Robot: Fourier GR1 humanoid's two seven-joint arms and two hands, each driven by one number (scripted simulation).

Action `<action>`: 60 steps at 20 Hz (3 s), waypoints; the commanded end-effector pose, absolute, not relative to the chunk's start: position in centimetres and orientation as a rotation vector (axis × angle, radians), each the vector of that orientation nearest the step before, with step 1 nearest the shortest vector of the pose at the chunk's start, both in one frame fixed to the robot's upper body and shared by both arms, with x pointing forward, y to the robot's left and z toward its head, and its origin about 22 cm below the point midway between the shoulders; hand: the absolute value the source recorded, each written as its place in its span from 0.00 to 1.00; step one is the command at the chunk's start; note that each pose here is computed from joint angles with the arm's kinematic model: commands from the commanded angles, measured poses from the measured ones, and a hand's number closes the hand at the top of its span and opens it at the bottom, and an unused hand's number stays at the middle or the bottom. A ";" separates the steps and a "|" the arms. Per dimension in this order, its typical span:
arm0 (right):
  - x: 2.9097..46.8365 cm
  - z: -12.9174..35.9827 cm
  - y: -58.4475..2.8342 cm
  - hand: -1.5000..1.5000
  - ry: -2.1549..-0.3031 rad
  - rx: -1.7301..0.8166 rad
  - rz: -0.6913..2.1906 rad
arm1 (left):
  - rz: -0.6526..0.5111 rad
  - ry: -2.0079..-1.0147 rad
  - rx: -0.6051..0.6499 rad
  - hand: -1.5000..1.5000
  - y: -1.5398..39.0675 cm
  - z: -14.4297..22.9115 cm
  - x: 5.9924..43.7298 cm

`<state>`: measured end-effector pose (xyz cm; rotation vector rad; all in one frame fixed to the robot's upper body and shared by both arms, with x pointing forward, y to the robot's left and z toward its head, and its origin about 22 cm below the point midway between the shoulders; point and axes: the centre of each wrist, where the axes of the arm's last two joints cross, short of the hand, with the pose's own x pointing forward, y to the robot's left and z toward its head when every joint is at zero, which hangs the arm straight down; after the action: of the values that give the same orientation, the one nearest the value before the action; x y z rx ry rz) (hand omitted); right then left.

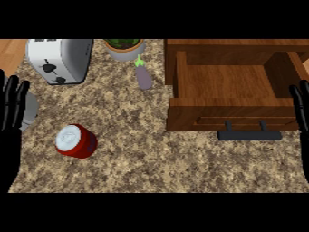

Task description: Pick up the can, place it into the drawer and close the drawer

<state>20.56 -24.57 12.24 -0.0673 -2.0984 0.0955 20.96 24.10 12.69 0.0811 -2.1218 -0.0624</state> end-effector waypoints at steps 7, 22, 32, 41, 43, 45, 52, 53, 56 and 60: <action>20.1 9.9 -25.1 0.00 -1.847 -0.122 0.025 | -0.487 -1.760 -0.341 0.00 25.0 9.7 20.0; 18.0 7.6 -28.6 0.00 -1.779 -0.159 0.007 | -0.469 -1.695 -0.379 0.00 30.7 14.2 18.2; 17.0 10.0 -28.3 0.00 -1.778 -0.168 0.021 | -0.426 -1.647 -0.341 0.00 32.2 10.2 19.8; 15.3 9.3 -26.8 0.00 -1.797 -0.169 -0.016 | -0.430 -1.648 -0.314 0.00 31.1 8.0 22.8; 16.2 8.1 -28.9 0.00 -1.783 -0.168 0.027 | -0.438 -1.621 -0.328 0.00 29.7 5.7 22.7; 16.2 7.7 -29.8 0.00 -1.794 -0.204 0.021 | -0.429 -1.626 -0.338 0.00 31.0 5.0 22.7; 16.2 7.8 -29.2 0.00 -1.779 -0.150 0.014 | -0.389 -1.609 -0.291 0.00 32.1 4.3 22.8; 16.2 7.3 -29.7 0.00 -1.783 -0.168 0.029 | -0.396 -1.611 -0.285 0.00 33.2 3.5 24.5; 17.0 8.7 -30.4 0.00 -1.787 -0.190 0.019 | -0.391 -1.613 -0.251 0.00 32.3 1.4 23.1; 16.0 7.4 -30.2 0.00 -1.786 -0.164 0.023 | -0.378 -1.604 -0.219 0.00 34.8 0.6 24.5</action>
<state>16.27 -29.96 7.06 -0.1703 -1.7863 0.0140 23.48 33.13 1.83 -0.2537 -1.6103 -0.3990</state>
